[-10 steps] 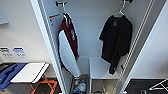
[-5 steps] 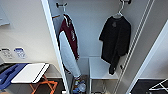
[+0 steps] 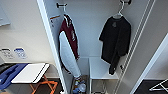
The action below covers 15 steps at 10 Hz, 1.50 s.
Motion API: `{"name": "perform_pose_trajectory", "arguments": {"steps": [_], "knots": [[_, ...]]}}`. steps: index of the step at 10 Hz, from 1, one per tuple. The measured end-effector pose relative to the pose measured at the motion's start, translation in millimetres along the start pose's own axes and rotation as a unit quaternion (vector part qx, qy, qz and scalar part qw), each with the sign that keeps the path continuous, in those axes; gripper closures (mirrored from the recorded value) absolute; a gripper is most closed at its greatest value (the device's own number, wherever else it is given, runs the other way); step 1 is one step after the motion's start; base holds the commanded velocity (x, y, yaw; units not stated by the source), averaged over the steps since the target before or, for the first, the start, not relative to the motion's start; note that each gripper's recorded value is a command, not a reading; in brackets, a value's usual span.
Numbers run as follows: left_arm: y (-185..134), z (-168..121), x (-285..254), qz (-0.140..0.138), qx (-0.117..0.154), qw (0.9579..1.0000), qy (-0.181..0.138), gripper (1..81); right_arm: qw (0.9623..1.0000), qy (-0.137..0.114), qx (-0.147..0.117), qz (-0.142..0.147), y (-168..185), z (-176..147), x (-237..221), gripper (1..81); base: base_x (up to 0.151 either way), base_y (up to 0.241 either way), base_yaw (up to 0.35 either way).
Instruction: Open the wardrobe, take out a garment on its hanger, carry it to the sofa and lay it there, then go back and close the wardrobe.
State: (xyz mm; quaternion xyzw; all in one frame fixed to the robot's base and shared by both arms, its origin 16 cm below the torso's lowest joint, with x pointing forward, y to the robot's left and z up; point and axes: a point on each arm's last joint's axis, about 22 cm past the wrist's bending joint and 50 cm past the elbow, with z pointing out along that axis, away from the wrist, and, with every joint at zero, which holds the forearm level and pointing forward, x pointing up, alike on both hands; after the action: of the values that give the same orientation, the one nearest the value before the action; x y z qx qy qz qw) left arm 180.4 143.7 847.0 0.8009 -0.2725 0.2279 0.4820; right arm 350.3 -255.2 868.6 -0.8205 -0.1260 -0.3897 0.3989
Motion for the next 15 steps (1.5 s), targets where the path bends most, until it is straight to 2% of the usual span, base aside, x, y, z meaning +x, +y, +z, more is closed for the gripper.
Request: {"name": "perform_pose_trajectory", "arguments": {"steps": [1,2,3,4,5,9,15], "knots": [[-9.3,7.0,-10.1,-0.006,0.006,1.0000,-0.004,1.0,0.9999,-0.004,-0.008,0.007,7.2,-1.7,-10.9,1.0,0.000,0.000,0.000],[-19.5,14.1,-20.6,-0.012,0.012,0.9998,-0.009,1.0,0.9937,-0.100,-0.021,0.046,12.2,-8.7,-85.4,1.0,0.000,0.000,0.000],[-28.8,22.3,-29.2,-0.017,0.017,0.9996,-0.012,1.0,0.9877,-0.140,-0.019,0.068,4.2,-12.0,-128.7,1.0,0.000,0.000,0.000],[-34.2,30.6,-42.1,-0.025,0.020,0.9993,-0.017,1.0,0.9903,-0.120,-0.029,0.064,16.1,-11.9,-119.2,1.0,0.000,0.000,0.000],[-40.9,35.8,-57.6,-0.034,0.026,0.9987,-0.027,1.0,0.9912,-0.109,-0.043,0.061,29.9,-14.8,-114.1,1.0,0.000,0.000,0.000],[-86.7,52.2,-101.6,-0.054,0.069,0.9951,-0.045,1.0,0.9872,-0.123,-0.072,0.072,58.0,-16.9,-148.6,1.0,0.000,0.000,0.000],[-128.4,85.8,-159.8,-0.080,0.110,0.9882,-0.070,1.0,0.9738,-0.154,-0.140,0.091,117.0,-20.3,-237.8,1.0,0.000,0.000,0.000]]}}
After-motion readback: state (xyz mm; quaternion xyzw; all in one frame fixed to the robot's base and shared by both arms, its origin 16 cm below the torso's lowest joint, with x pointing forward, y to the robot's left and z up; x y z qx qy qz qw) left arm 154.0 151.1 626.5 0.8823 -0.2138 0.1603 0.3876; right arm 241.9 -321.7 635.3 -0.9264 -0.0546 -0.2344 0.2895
